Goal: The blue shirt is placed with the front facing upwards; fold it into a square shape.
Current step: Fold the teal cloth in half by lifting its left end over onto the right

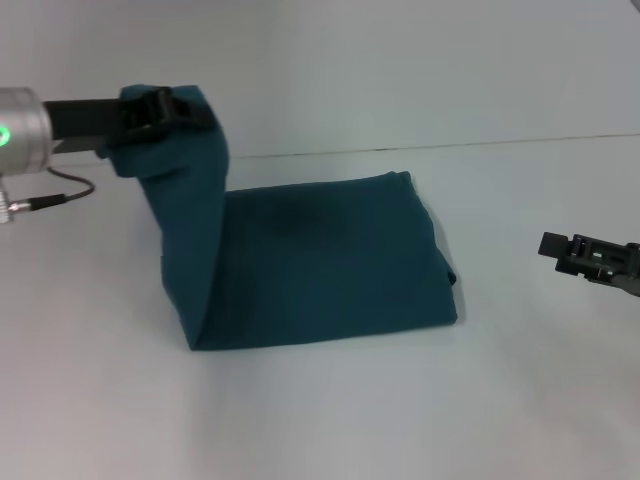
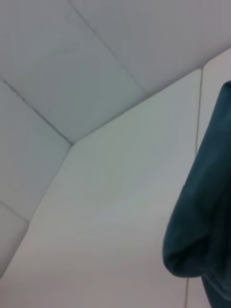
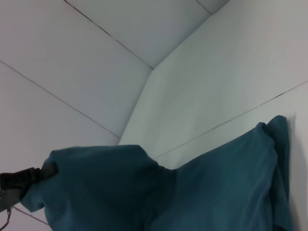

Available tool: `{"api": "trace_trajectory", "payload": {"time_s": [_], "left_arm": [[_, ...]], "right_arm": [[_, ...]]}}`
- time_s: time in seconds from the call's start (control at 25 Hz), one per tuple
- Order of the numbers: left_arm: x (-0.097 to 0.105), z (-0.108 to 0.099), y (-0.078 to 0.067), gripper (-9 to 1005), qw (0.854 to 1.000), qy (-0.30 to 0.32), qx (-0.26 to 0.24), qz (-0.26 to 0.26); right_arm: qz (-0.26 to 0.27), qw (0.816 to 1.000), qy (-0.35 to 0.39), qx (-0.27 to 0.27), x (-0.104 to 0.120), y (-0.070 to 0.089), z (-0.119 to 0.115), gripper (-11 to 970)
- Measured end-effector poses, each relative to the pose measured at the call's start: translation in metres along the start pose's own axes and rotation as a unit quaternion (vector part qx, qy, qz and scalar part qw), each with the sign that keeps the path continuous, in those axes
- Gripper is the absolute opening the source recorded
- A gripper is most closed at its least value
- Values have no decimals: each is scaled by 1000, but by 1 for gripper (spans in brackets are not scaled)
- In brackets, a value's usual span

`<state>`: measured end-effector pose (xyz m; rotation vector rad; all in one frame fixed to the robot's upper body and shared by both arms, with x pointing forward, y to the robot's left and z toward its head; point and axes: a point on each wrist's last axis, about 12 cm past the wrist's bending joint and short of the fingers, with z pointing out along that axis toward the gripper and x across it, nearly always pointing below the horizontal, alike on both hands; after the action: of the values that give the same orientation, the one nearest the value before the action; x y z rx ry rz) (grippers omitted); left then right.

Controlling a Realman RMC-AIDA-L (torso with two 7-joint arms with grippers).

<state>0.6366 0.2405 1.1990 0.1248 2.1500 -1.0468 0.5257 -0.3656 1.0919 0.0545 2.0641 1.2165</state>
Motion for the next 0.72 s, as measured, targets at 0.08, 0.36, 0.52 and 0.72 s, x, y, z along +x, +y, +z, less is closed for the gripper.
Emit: {"api": "trace_trajectory", "payload": {"time_s": [0.08,0.36,0.52,0.72], "left_arm": [[1,7,-5,110,1000,3,3,5],[9,44,-23,118,999,26,8,19],[14,63,-26,123,999,31,-3,21],[22,83,-37,129,999,39,-4,29]], "right_arm": [[0,1000,0,0,0,0,0,884],[-1,1000,-1,4,-1,-1,1,884],[0,1000,4,8,2,-2,1,884],[4,1000,6,10,3,-3,2,884]]}}
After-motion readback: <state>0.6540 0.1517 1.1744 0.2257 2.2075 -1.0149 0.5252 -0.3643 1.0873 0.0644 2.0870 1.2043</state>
